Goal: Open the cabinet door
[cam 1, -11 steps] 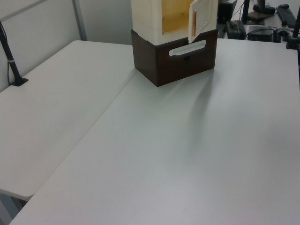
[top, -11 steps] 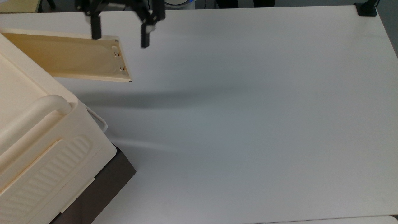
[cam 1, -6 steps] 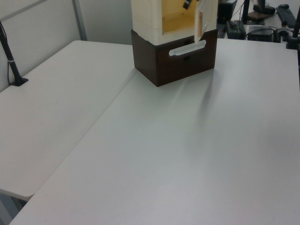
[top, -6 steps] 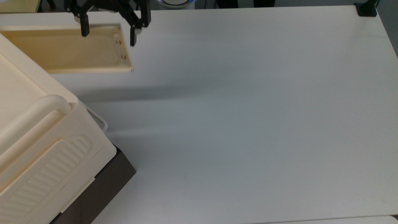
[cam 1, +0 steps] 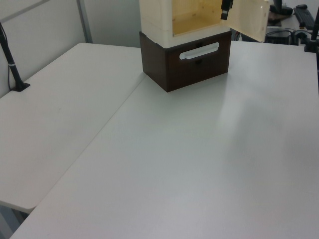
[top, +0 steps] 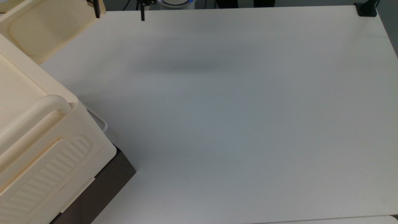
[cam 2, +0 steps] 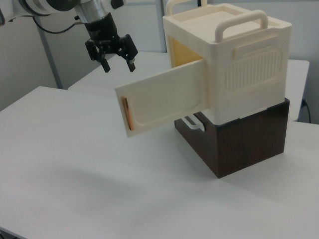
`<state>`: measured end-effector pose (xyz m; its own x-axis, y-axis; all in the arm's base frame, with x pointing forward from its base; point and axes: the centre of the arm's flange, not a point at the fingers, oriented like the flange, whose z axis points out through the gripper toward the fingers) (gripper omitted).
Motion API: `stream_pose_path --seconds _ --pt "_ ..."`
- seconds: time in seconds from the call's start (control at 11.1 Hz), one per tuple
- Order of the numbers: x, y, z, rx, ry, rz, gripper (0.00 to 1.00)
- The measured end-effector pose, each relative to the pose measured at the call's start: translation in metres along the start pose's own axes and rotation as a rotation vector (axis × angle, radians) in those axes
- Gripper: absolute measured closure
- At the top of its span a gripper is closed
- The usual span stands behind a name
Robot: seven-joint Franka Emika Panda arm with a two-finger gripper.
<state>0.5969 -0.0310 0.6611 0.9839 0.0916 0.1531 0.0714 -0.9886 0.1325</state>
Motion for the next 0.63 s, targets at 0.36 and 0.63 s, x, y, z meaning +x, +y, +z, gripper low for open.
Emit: stream_pose_path --seconds 0.36,0.63 --pt "-0.001 -0.047 0.022 0.082 -0.064 0.076 0.00" --pt "-0.013 -0.071 0.046 0.083 -0.133 0.109 0.00"
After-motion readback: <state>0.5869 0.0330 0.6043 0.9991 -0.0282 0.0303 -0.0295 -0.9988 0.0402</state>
